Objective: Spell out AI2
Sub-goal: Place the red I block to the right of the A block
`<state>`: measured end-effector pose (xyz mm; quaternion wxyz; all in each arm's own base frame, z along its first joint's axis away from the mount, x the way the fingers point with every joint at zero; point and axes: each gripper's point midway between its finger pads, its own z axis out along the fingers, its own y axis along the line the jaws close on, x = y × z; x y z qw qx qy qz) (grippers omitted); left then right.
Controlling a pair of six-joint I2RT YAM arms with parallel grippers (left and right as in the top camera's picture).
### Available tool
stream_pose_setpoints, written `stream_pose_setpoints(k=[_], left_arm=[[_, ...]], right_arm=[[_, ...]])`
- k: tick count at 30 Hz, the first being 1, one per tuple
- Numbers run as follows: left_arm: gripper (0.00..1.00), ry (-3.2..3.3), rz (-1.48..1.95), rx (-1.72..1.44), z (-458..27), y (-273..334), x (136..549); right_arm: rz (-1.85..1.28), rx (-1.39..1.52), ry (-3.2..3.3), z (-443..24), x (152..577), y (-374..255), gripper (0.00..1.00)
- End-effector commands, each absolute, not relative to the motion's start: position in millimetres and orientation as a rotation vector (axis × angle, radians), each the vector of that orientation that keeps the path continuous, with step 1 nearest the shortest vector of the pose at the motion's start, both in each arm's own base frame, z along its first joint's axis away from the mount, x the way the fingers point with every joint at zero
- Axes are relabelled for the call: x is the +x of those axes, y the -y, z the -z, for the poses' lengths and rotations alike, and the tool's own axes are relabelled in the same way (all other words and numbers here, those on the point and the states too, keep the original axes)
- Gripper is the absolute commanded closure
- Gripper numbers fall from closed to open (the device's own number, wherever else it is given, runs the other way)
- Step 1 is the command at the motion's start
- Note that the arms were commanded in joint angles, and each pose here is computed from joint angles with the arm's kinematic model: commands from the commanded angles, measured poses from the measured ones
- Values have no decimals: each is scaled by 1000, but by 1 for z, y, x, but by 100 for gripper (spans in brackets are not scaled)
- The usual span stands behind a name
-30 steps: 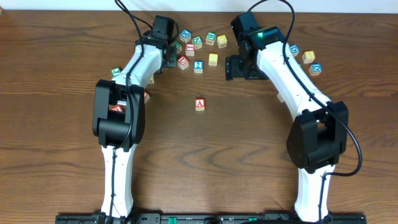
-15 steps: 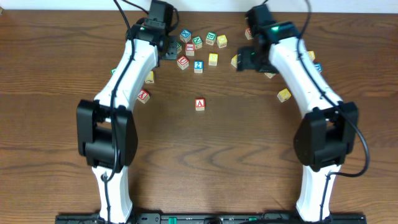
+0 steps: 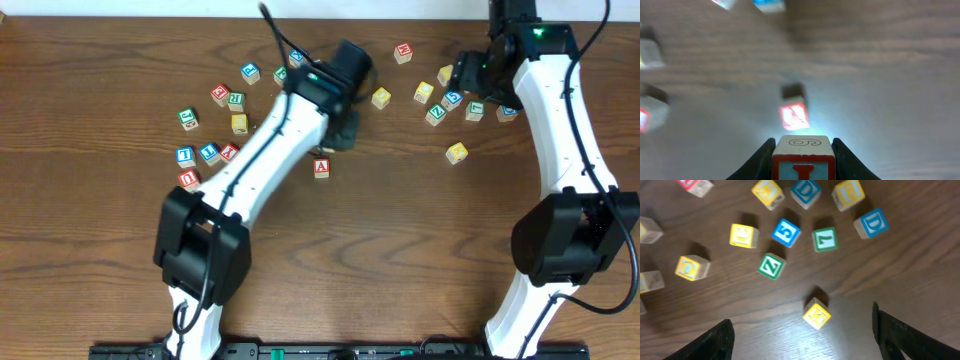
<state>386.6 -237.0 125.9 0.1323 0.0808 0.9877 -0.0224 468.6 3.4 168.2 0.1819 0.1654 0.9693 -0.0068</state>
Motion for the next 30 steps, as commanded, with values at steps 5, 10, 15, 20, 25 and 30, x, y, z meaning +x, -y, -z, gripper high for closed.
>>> stream_pose_setpoints(k=[5,10,15,20,25,30], left_arm=[[68,-2960,31,68,-85,262,365],[69,-2977,21,-4,-56,268,372],[69,-2965,11,-9,-32,273,382],[69,-2969,-24,-48,-18,271,384],[69,-2940,-99,-74,-14,263,389],[69,-2940,-109,-89,-8,262,390]], right_arm=[[36,479,-2723,-177,467,7,17],[44,464,-2733,-177,465,7,17],[49,459,-2744,-176,462,8,16],[53,444,-2751,-175,461,8,13],[54,446,-2759,-175,460,7,12],[56,445,-2765,-174,458,7,12]])
